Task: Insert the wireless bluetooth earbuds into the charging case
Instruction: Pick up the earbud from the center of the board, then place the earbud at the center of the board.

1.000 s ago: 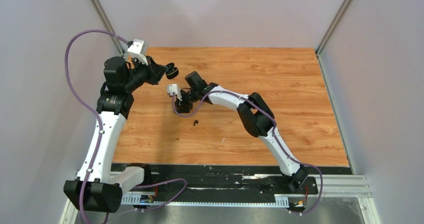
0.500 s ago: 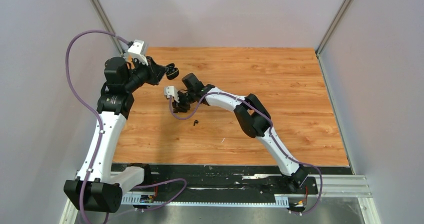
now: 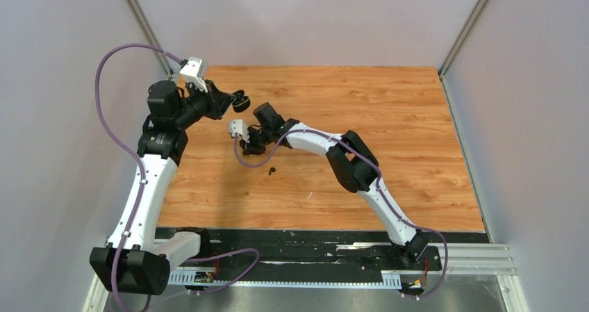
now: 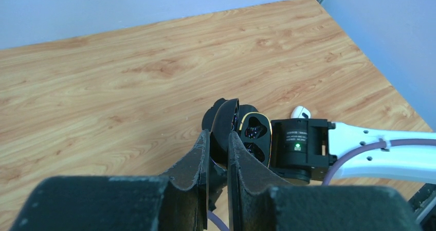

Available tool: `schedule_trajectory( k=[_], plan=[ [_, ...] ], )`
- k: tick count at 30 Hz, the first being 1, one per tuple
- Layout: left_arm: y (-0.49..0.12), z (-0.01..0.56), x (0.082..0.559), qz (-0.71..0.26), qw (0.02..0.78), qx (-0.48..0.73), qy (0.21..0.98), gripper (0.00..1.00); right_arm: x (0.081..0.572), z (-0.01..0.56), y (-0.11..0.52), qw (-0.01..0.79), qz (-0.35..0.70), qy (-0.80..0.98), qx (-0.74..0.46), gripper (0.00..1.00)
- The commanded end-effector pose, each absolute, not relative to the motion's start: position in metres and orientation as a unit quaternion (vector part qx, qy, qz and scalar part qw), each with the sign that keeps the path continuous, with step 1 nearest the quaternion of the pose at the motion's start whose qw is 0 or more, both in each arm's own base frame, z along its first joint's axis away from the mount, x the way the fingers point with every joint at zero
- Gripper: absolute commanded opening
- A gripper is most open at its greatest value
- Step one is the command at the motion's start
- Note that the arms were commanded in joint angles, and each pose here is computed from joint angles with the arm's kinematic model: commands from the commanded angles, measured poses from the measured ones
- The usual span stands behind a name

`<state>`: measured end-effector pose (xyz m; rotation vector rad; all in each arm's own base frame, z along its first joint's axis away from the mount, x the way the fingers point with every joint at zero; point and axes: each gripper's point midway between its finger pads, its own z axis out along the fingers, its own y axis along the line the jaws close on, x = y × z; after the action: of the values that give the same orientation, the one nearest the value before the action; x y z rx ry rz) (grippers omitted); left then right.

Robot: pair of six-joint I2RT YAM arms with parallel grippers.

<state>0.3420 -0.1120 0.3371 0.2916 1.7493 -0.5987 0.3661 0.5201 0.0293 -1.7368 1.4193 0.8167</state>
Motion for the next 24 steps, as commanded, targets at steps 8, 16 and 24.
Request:
schedule_trajectory(
  k=[8, 16, 24],
  plan=[
    [-0.117, 0.342, 0.367, -0.269, 0.612, 0.139, 0.730, 0.00, 0.415, 0.114, 0.382, 0.472, 0.124, 0.718, -0.496, 0.00],
    [-0.120, 0.344, 0.384, -0.275, 0.613, 0.147, 0.726, 0.00, 0.341, 0.086, 0.305, 0.392, 0.126, 0.794, -0.448, 0.00],
    [-0.125, 0.344, 0.390, -0.286, 0.607, 0.152, 0.726, 0.00, 0.301, 0.053, 0.283, 0.329, 0.149, 0.829, -0.427, 0.00]
  ],
)
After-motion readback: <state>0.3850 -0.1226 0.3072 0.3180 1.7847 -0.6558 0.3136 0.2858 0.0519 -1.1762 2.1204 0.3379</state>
